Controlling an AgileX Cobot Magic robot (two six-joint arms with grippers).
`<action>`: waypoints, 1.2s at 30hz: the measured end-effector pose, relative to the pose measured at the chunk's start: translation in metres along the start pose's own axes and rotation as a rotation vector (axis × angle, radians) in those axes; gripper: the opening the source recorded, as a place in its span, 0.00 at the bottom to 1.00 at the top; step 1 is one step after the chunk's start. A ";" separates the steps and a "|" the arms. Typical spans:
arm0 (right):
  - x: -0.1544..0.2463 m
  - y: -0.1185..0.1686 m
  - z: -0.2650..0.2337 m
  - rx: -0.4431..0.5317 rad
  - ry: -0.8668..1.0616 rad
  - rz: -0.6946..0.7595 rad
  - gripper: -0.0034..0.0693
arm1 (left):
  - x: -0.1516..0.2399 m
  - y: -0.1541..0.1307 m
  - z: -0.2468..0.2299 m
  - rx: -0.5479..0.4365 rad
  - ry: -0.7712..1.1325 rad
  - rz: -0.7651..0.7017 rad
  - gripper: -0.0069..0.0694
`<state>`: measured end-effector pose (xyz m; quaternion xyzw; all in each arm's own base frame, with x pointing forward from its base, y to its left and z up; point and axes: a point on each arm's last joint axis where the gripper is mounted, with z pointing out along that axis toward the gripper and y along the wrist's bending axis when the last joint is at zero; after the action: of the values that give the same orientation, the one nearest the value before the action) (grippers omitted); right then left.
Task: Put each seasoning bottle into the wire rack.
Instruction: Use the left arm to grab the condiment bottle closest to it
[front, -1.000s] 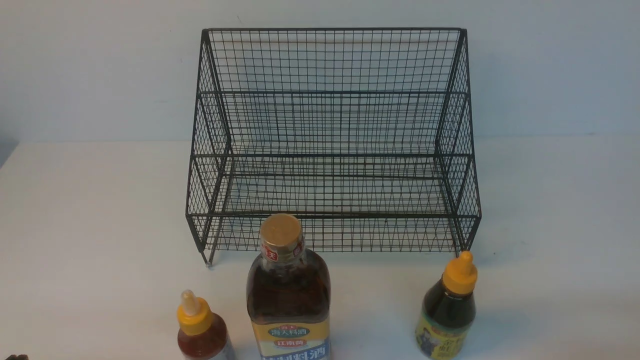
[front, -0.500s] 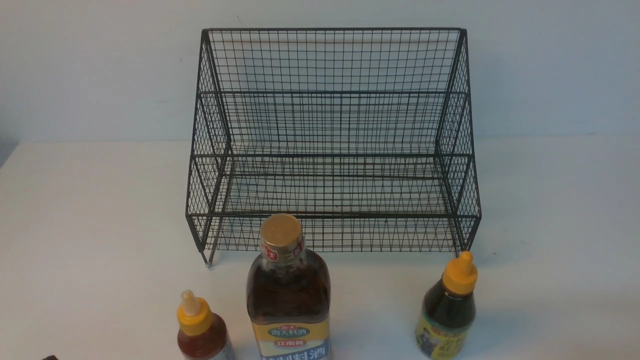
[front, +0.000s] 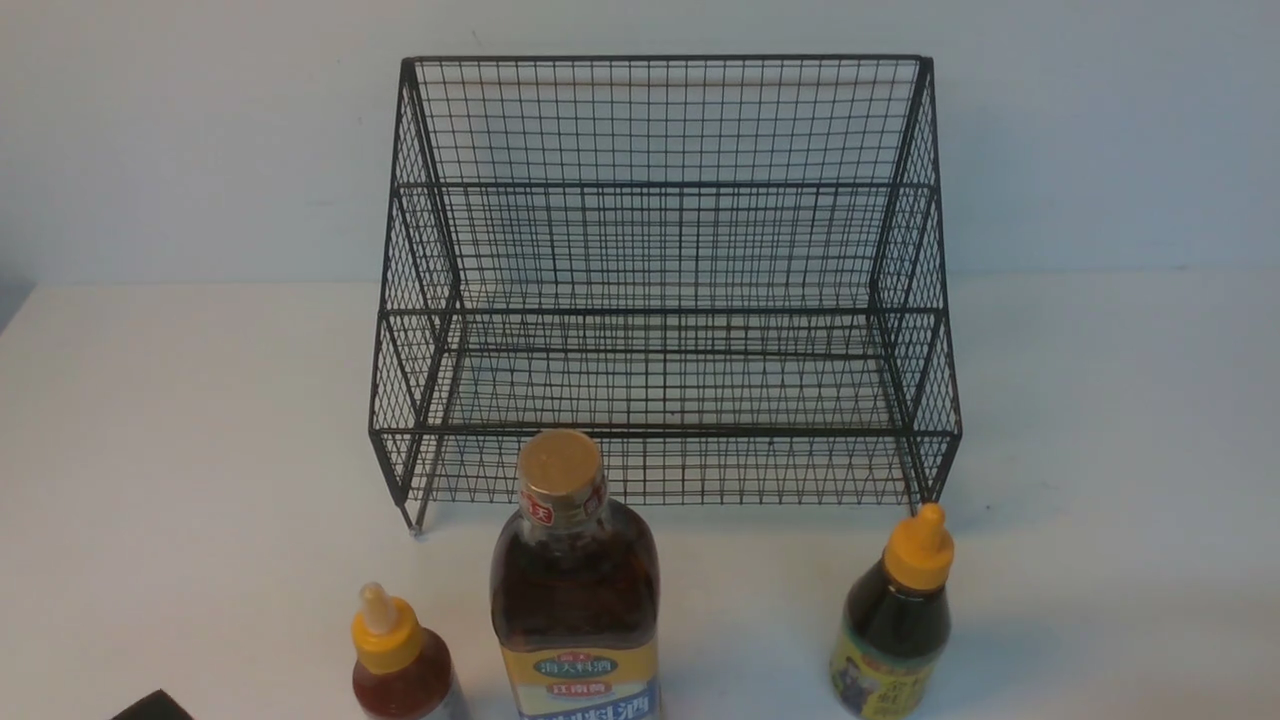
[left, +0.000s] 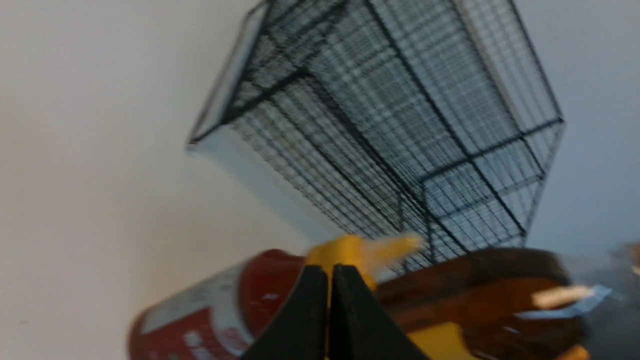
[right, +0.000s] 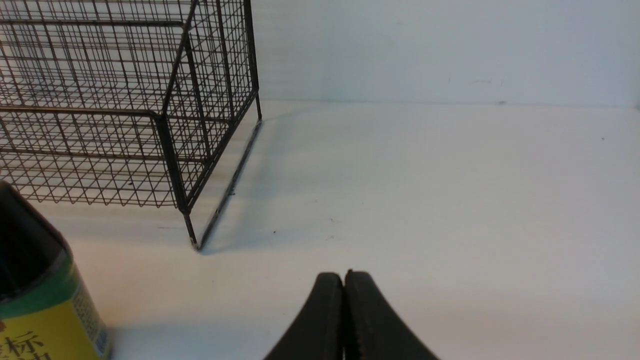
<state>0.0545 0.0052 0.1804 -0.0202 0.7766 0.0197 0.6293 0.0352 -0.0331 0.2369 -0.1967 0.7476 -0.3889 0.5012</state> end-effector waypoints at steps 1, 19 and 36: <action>0.000 0.000 0.000 0.000 0.000 0.000 0.04 | -0.005 -0.012 -0.004 -0.001 0.043 0.038 0.08; 0.000 0.000 0.000 0.000 0.000 0.001 0.04 | -0.077 -0.048 0.087 -0.365 0.910 0.378 0.08; 0.000 0.000 0.000 0.000 0.000 0.001 0.04 | -0.063 -0.090 0.117 -0.438 0.993 0.526 0.22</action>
<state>0.0545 0.0052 0.1804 -0.0200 0.7766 0.0200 0.6294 0.1588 -0.0906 0.3217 0.1012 0.9785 -0.1344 0.1192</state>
